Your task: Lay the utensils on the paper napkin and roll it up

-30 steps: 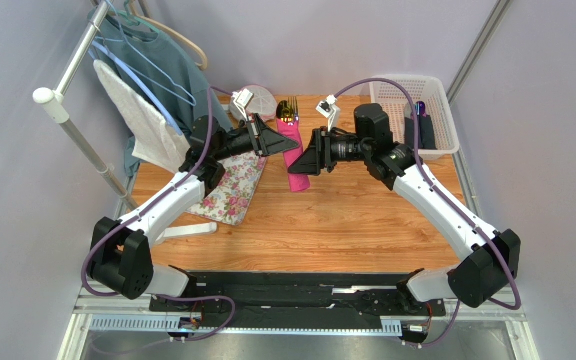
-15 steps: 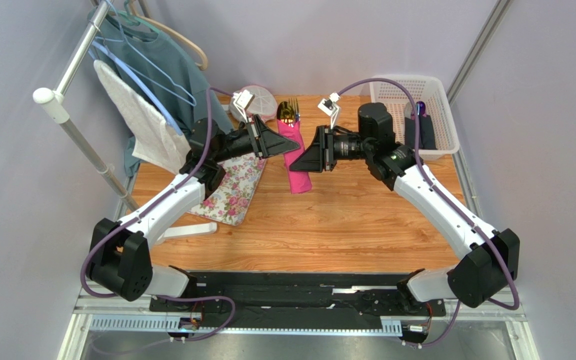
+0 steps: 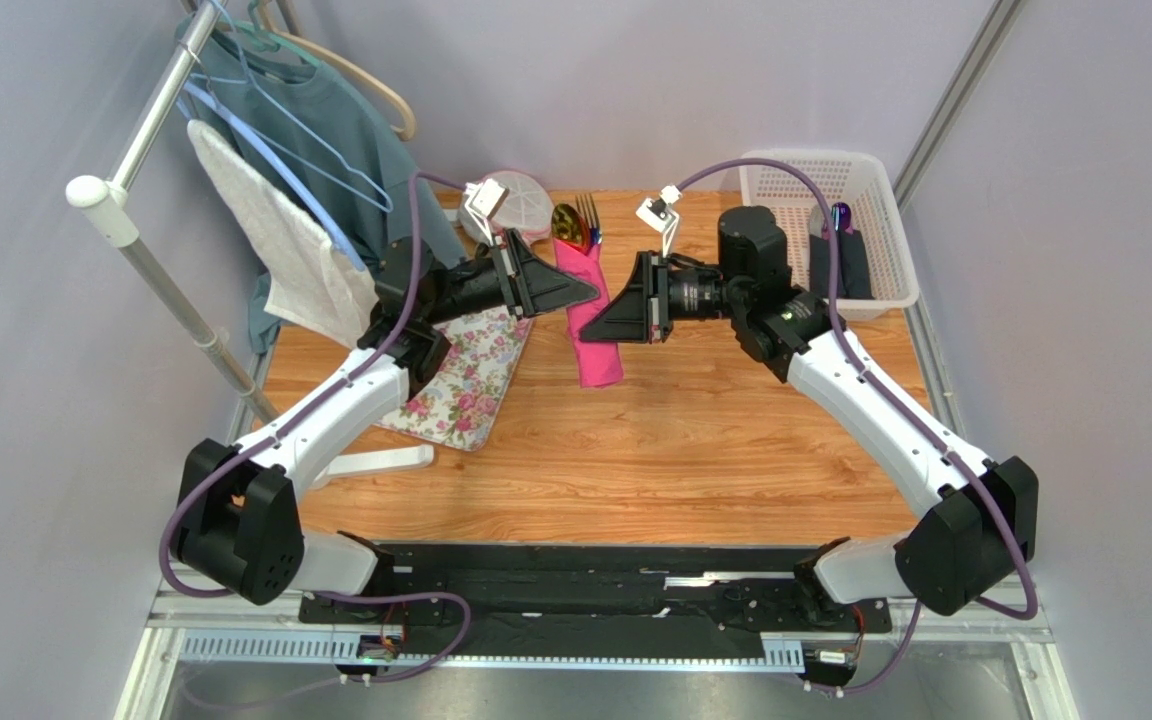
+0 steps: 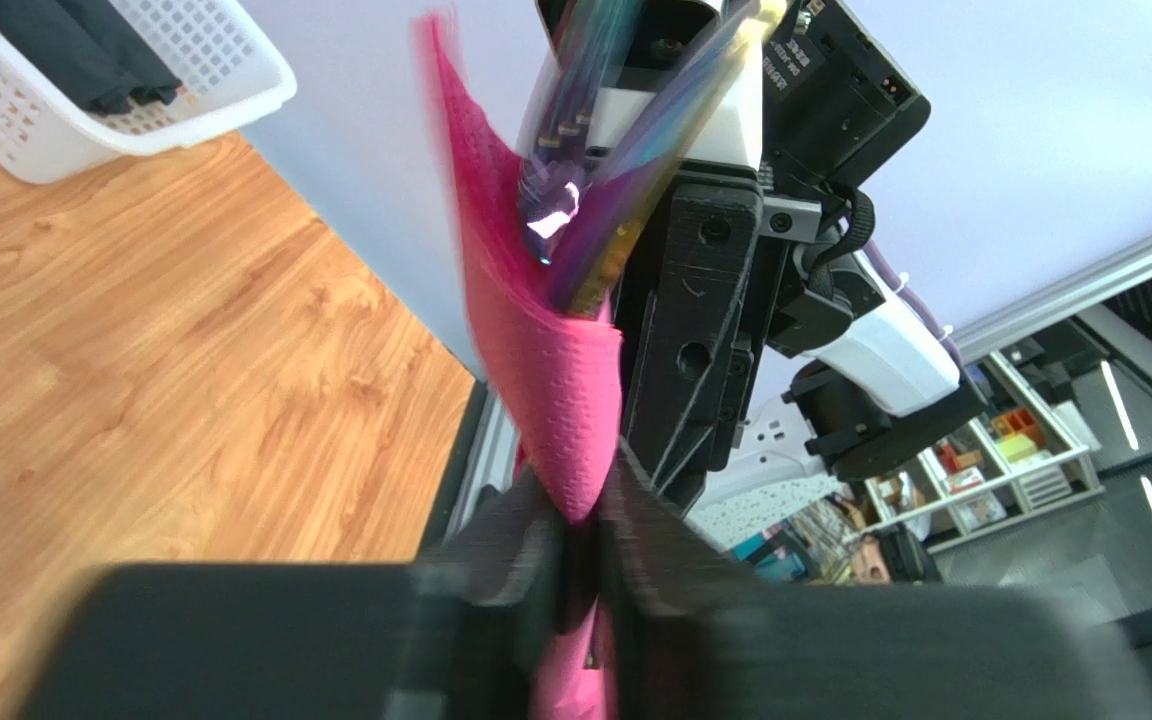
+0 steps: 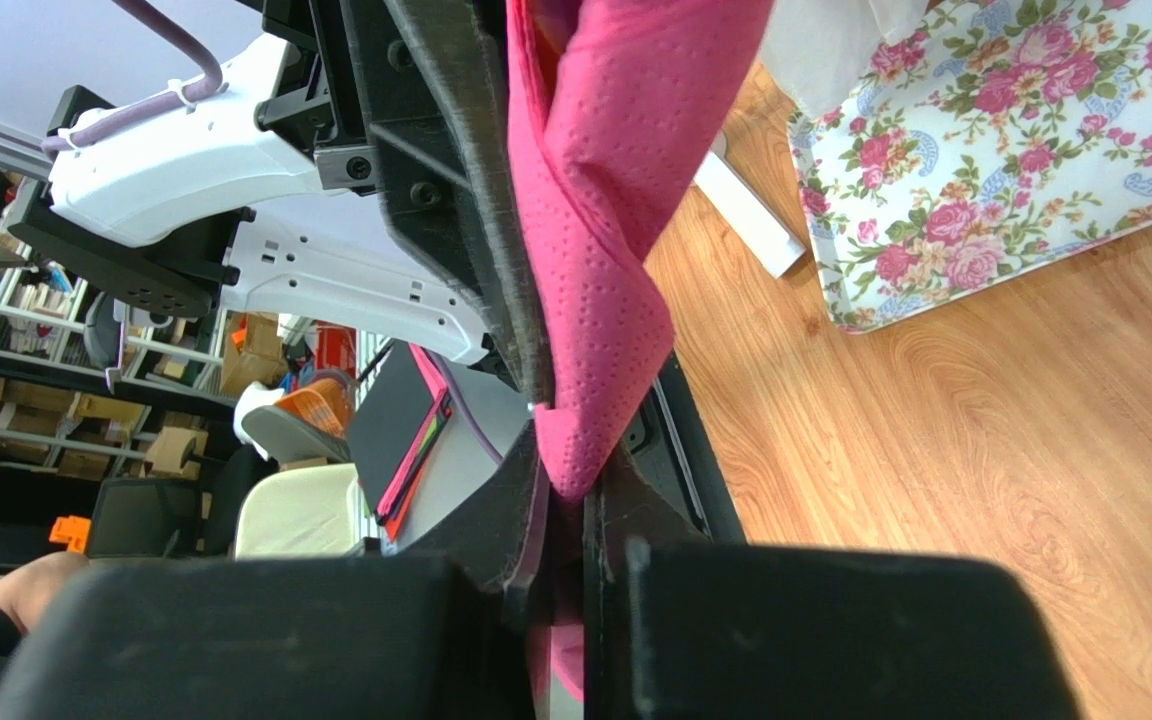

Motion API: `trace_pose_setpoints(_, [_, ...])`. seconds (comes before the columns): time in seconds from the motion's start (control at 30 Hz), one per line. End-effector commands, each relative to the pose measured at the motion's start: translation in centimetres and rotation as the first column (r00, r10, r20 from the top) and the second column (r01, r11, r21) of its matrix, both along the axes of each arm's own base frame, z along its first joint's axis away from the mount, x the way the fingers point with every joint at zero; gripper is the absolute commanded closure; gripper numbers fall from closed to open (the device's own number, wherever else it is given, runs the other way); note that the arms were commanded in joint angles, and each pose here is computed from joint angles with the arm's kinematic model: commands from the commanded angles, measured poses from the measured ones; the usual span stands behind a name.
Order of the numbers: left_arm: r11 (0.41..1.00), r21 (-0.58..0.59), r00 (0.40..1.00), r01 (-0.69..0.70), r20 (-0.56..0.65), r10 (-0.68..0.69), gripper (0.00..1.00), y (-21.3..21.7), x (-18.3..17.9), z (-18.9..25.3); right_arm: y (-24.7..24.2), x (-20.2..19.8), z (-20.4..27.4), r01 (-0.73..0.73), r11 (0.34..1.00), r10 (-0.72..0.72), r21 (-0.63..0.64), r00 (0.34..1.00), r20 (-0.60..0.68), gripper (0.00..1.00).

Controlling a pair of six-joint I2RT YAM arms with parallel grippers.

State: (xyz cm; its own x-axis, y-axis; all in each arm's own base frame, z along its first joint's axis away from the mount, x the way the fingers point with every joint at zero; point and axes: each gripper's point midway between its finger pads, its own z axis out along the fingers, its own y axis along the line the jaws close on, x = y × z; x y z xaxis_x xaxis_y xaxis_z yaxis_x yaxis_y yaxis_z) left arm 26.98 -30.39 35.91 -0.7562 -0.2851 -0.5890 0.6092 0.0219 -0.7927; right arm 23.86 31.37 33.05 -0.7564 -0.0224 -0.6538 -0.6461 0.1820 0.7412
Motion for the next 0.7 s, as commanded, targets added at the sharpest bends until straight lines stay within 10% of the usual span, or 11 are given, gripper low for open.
trace_pose_setpoints(0.0, [1.0, 0.002, 0.996, -0.017, 0.086, 0.017, 0.69, 0.5, -0.8, 1.2, -0.6, 0.3, 2.5, 0.021, 0.999, -0.025, 0.041, 0.995, 0.101, 1.0])
trace_pose_setpoints(0.23, [0.991, 0.094, 0.995, -0.099, -0.008, 0.1, 0.32, 1.6, 1.0, -2.1, -0.8, 0.1, 4.5, 0.018, 0.998, -0.028, 0.068, 0.989, 0.147, 1.0])
trace_pose_setpoints(0.67, [1.0, -0.001, 0.999, -0.005, 0.032, 0.005, 0.3, 0.3, -1.4, 0.4, -0.8, 0.2, 4.6, 0.02, 0.997, -0.032, 0.079, 0.988, 0.152, 1.0])
